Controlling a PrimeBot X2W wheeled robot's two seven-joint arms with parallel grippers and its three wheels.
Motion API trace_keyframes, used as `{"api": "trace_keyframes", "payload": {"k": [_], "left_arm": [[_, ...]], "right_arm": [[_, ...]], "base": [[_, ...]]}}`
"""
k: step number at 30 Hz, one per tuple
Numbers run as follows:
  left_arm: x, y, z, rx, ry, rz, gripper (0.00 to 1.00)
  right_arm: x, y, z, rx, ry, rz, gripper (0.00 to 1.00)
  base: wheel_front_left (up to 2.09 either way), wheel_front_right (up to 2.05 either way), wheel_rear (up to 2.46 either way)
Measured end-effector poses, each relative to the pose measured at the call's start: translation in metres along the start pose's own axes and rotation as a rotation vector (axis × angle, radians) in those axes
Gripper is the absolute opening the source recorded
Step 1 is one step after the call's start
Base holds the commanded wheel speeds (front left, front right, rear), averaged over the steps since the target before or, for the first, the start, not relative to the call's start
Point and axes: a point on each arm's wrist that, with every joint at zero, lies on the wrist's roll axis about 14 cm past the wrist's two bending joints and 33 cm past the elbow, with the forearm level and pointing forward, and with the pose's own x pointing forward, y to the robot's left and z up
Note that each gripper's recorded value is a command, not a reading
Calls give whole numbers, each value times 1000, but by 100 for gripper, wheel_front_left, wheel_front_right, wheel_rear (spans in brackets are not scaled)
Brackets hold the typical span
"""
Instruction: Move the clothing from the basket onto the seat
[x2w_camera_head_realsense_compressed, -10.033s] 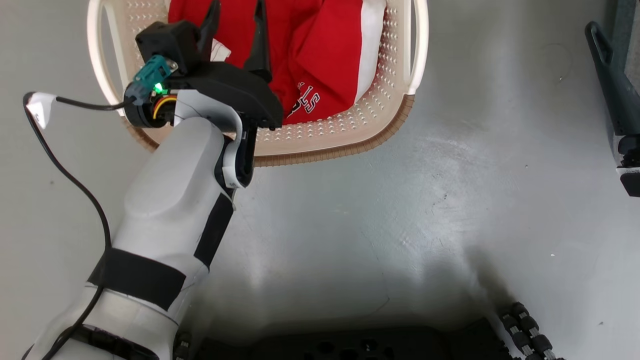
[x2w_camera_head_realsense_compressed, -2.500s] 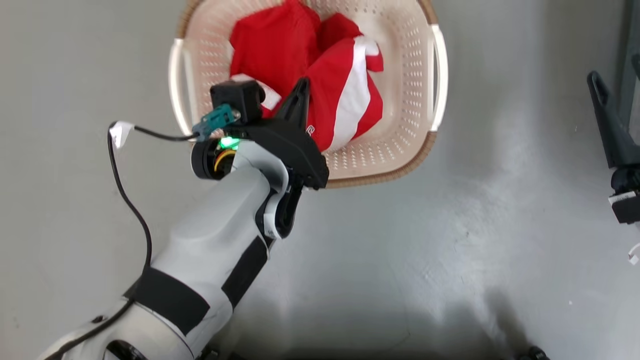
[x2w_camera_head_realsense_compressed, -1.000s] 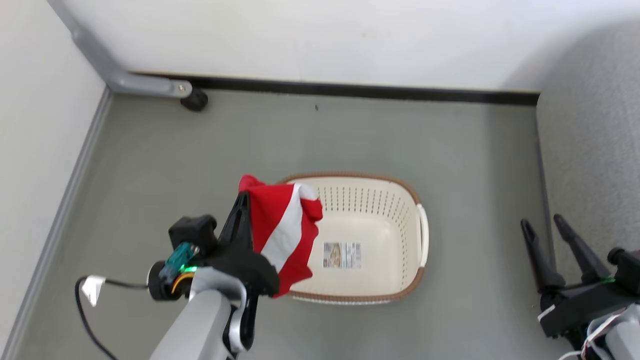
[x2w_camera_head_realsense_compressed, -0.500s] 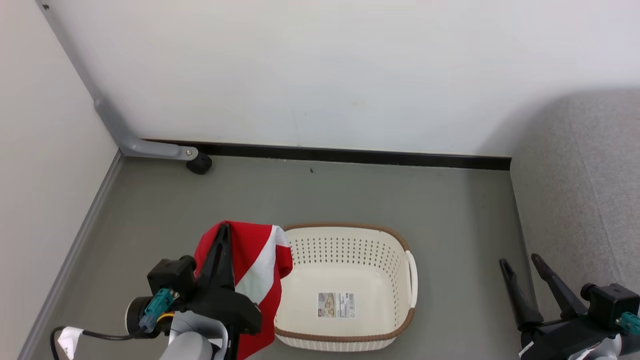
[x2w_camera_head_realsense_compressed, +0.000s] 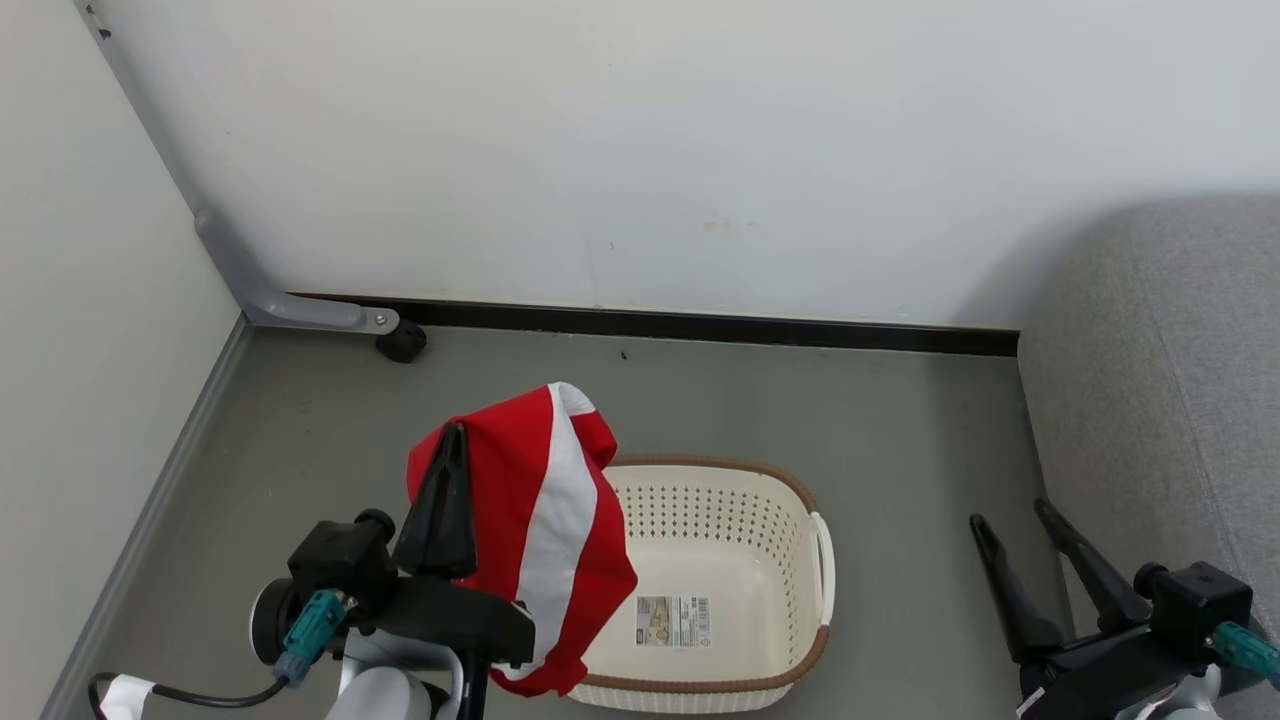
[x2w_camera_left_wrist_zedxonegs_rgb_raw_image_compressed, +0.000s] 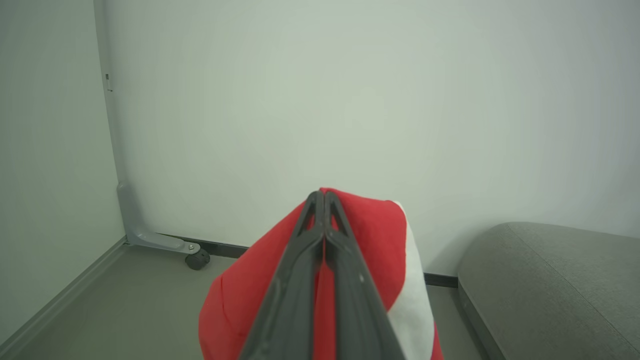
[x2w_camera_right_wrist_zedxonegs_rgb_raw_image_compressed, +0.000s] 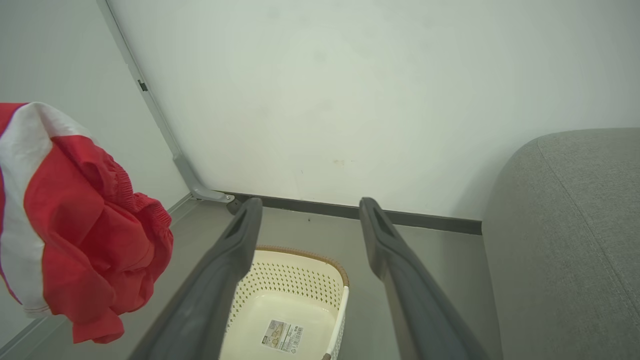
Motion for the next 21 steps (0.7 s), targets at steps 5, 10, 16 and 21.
{"api": "trace_keyframes", "payload": {"k": [5, 10, 16, 21], "left_arm": [[-1, -9, 9, -4, -30, -25, 0], [-1, -17, 20, 3, -69, -47, 0], [-1, -23, 27, 15, -82, -64, 0], [-1, -26, 30, 18, -82, -71, 0]], "right_arm": [[5, 20, 3, -21, -8, 67, 100], [17, 46, 17, -41, -49, 155, 100], [32, 107, 35, -52, -103, 340, 100], [30, 153, 34, -51, -104, 472, 100]], "base": [[0, 0, 0], [0, 0, 0], [0, 0, 0], [0, 0, 0]]}}
